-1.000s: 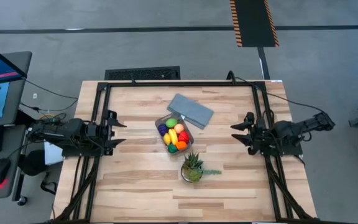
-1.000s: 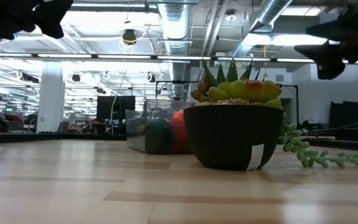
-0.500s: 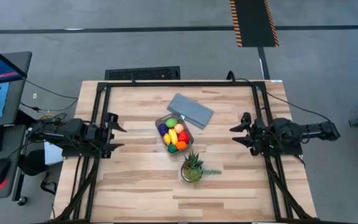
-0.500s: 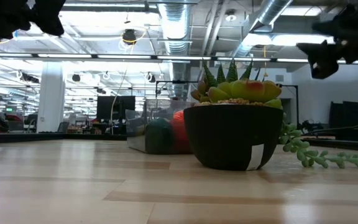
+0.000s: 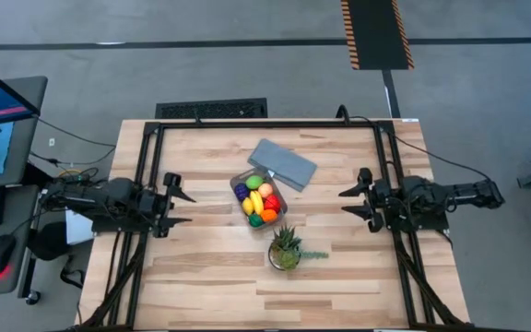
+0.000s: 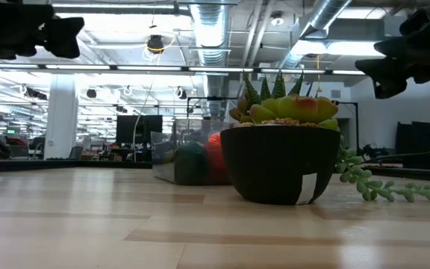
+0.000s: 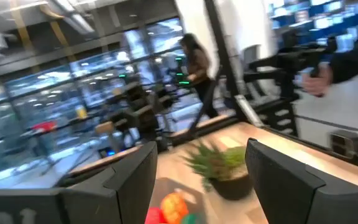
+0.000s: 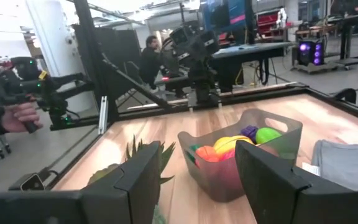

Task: Pick and placing Produce into tupperware
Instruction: Return to Home Position

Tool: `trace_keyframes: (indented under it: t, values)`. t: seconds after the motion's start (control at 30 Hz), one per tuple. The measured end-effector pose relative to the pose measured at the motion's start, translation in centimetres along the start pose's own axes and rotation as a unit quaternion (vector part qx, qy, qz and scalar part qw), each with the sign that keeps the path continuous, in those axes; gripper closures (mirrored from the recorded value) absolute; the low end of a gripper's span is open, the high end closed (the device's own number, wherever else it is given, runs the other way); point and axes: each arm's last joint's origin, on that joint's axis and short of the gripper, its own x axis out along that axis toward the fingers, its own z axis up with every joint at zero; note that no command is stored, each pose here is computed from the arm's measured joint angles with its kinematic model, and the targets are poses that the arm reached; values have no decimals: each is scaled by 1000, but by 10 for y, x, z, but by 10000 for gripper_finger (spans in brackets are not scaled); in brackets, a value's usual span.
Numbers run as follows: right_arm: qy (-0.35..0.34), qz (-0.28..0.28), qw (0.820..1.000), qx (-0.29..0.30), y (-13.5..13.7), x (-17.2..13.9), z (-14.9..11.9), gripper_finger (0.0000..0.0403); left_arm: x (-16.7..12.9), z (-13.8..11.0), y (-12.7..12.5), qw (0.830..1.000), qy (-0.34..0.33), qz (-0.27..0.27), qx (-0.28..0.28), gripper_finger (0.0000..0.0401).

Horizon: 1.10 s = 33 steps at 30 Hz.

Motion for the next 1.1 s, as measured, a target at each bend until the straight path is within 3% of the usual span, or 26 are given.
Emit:
trace_keyframes:
  t: [0.13, 0.43, 0.8, 1.1]
  values:
    - [0, 0, 1000, 2, 0, 0, 0, 172, 0, -2, -3, 999, 0, -46, 13, 167]
    - [0, 0, 1000, 20, 0, 0, 0, 172, -1, -9, -6, 996, 30, -73, 40, 167]
    - [0, -1, 1000, 27, 0, 0, 0, 172, -1, -9, -6, 994, 27, -78, 74, 167]
    - [0, -1, 1000, 0, 0, 0, 0, 172, -1, -10, -5, 997, 39, -58, 37, 167]
